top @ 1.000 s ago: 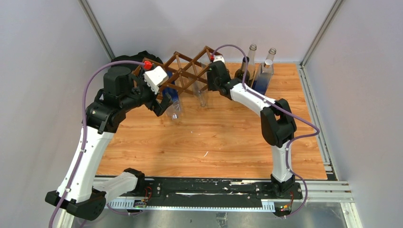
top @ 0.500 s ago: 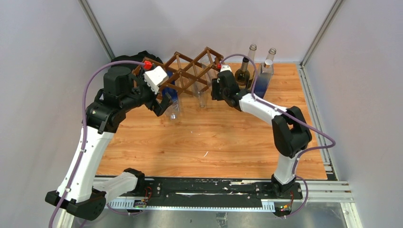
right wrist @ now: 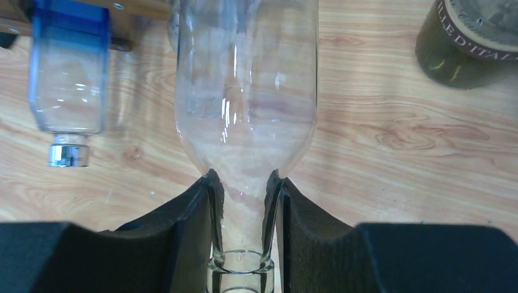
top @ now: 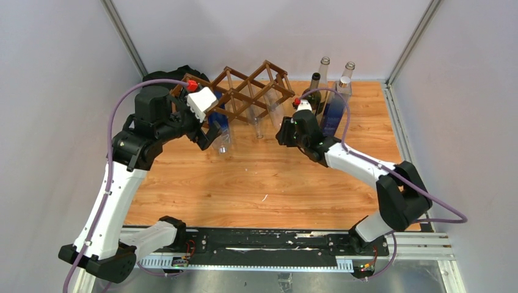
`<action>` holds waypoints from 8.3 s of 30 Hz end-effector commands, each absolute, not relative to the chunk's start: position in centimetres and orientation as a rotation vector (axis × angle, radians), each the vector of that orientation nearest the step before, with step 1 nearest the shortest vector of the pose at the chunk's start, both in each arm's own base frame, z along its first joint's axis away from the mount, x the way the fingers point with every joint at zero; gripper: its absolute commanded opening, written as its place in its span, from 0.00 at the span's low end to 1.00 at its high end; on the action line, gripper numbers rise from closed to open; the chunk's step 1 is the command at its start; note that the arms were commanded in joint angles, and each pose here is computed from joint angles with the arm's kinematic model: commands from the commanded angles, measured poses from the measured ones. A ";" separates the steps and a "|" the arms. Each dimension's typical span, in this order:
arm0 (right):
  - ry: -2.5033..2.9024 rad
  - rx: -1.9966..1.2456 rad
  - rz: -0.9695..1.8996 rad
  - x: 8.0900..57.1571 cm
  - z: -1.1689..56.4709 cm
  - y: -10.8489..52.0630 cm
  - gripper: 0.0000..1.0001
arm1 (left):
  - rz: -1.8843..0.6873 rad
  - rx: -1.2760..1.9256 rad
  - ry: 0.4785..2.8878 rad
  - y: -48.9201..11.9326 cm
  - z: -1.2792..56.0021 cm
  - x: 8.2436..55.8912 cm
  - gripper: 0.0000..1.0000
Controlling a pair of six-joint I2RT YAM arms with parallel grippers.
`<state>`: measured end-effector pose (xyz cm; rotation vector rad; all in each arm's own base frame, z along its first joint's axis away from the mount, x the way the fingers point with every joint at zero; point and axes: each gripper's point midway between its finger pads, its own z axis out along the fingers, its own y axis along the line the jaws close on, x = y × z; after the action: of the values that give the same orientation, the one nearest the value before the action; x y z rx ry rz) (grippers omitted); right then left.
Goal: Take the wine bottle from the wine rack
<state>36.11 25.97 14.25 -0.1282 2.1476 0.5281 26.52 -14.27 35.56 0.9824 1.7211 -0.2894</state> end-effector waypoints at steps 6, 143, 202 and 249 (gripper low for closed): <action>2.040 -0.077 0.829 32.8 18.7 28.2 0.00 | -0.262 1.005 1.716 -13.8 35.1 26.2 1.00; 1.844 -0.169 0.257 27.6 30.1 13.4 0.00 | -0.360 1.063 2.032 -16.4 30.6 26.1 1.00; 1.917 0.381 -0.261 47.8 20.1 -5.4 0.57 | -0.273 1.001 1.957 -16.1 32.2 28.4 1.00; 1.961 -0.258 0.608 35.8 30.2 28.5 0.95 | -0.304 0.772 2.043 -11.5 32.0 30.0 1.00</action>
<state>36.73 23.15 33.73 -0.1455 1.8652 0.5460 30.29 -12.13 31.51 0.8064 2.0586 -0.2736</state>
